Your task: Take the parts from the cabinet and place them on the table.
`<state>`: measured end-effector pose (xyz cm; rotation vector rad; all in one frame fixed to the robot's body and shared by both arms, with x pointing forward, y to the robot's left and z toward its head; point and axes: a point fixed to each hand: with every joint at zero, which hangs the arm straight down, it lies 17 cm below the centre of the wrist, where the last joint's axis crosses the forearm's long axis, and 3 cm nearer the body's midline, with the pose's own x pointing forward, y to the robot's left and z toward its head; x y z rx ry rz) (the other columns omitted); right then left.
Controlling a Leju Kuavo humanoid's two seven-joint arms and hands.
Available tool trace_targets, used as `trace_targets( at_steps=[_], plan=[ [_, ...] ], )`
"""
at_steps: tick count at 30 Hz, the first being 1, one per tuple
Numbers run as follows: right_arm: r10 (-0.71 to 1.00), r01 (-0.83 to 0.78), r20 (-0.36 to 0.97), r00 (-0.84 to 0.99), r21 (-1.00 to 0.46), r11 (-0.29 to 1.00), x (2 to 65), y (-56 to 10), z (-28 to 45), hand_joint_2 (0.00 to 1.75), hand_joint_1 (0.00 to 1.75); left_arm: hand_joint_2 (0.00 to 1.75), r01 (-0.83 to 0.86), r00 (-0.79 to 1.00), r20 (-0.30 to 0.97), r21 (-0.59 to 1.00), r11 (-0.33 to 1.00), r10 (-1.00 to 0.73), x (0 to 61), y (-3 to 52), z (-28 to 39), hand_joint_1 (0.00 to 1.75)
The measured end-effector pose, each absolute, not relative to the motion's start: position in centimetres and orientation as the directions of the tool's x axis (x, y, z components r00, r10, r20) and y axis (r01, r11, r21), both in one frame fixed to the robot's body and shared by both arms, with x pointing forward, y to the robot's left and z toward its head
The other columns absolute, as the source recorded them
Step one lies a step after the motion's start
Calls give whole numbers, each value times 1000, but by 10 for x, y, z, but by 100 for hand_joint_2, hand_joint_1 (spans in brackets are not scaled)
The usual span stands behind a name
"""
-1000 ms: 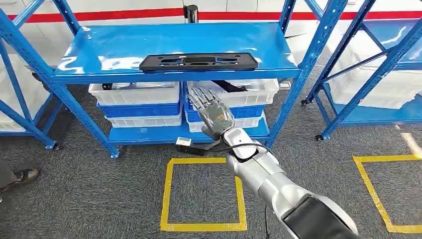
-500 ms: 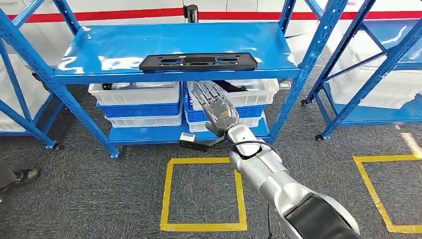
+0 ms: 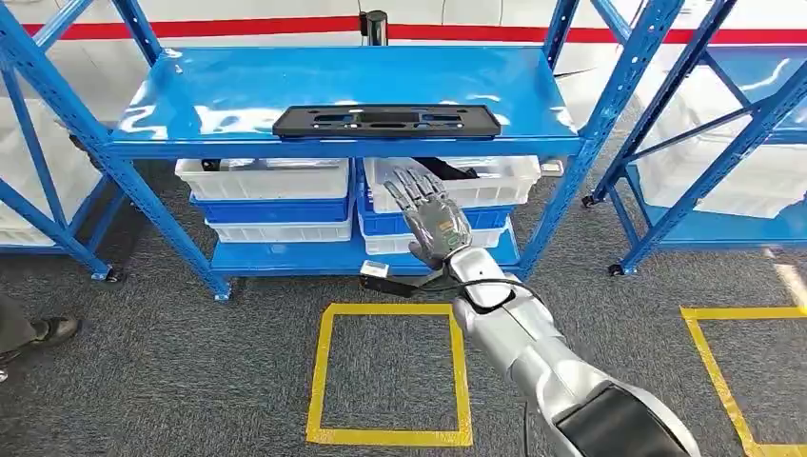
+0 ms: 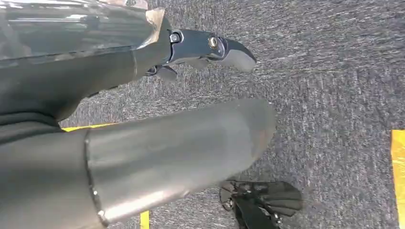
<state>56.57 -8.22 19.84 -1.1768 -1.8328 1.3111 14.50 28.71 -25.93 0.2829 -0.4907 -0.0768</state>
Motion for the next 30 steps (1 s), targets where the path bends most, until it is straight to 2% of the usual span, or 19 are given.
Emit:
trace_targets(
  at_steps=[30],
  plan=[
    [914, 305, -35, -404, -947, 98, 561, -97, 179, 175, 0, 0, 10, 875, 460, 300, 954, -154, 151, 291, -258, 0]
  ],
)
